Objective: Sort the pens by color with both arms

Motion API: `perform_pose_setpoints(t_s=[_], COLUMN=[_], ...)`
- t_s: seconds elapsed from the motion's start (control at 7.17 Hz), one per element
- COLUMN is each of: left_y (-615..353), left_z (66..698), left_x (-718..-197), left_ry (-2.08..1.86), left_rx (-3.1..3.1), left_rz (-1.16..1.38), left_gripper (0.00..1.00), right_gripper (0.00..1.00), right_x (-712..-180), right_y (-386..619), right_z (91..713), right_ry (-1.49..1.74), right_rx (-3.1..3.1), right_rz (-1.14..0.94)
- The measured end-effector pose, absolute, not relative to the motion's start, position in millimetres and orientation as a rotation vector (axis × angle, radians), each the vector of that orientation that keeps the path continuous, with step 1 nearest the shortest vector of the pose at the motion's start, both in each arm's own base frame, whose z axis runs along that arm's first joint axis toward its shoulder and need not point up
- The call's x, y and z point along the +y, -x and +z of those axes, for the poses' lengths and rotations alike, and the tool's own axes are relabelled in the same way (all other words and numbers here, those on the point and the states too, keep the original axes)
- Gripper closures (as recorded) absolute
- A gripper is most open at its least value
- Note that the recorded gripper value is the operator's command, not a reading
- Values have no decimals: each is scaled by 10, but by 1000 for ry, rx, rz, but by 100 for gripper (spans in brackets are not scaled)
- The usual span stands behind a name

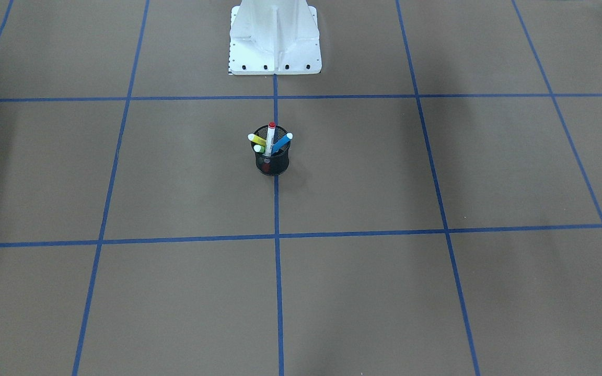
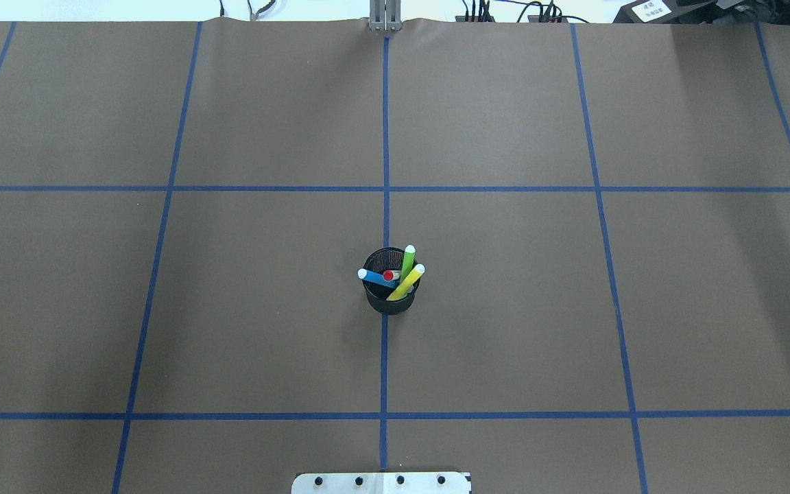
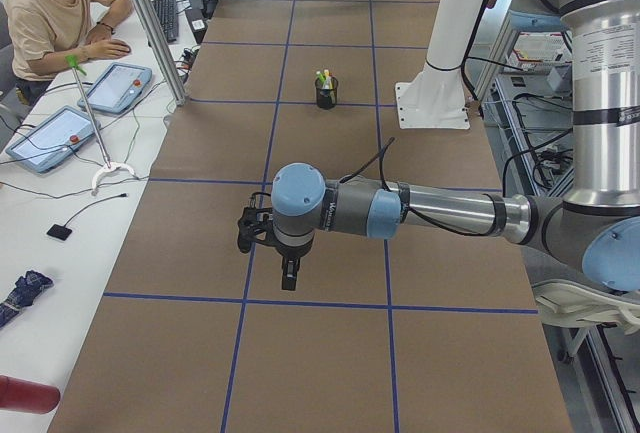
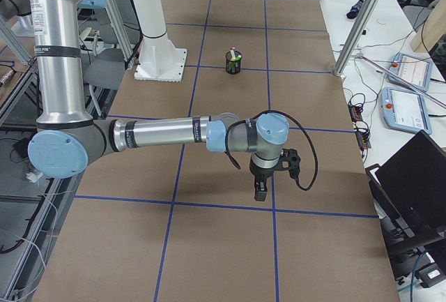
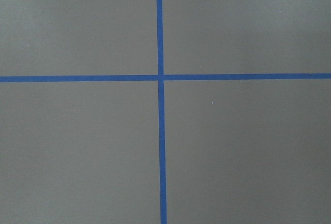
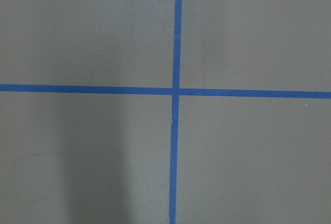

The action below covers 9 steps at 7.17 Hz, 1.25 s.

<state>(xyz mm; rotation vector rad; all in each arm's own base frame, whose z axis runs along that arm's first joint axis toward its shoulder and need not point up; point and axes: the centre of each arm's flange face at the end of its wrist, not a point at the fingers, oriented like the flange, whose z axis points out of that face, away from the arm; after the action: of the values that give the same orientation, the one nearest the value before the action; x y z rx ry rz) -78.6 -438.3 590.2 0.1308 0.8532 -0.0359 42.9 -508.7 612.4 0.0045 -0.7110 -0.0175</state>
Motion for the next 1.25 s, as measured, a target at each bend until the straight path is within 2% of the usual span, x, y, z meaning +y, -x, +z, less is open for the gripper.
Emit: perform_pose_setpoints(t_s=[0.42, 0.84, 1.25], left_y=[788, 790, 791], left_z=[5808, 5563, 5422], left_x=[-4420, -4489, -4532], left_ry=[-149, -196, -253], left_rx=[853, 853, 852], left_rz=[-26, -7, 23], left_gripper=[1, 1, 0], right_gripper=[0, 0, 1], right_x=[-5164, -5236, -5302], right_y=[-392, -259, 108], right_z=[5982, 5432, 5135], right_ry=[-25, -85, -201], right_rx=[-711, -722, -749], right_rz=[-19, 23, -83])
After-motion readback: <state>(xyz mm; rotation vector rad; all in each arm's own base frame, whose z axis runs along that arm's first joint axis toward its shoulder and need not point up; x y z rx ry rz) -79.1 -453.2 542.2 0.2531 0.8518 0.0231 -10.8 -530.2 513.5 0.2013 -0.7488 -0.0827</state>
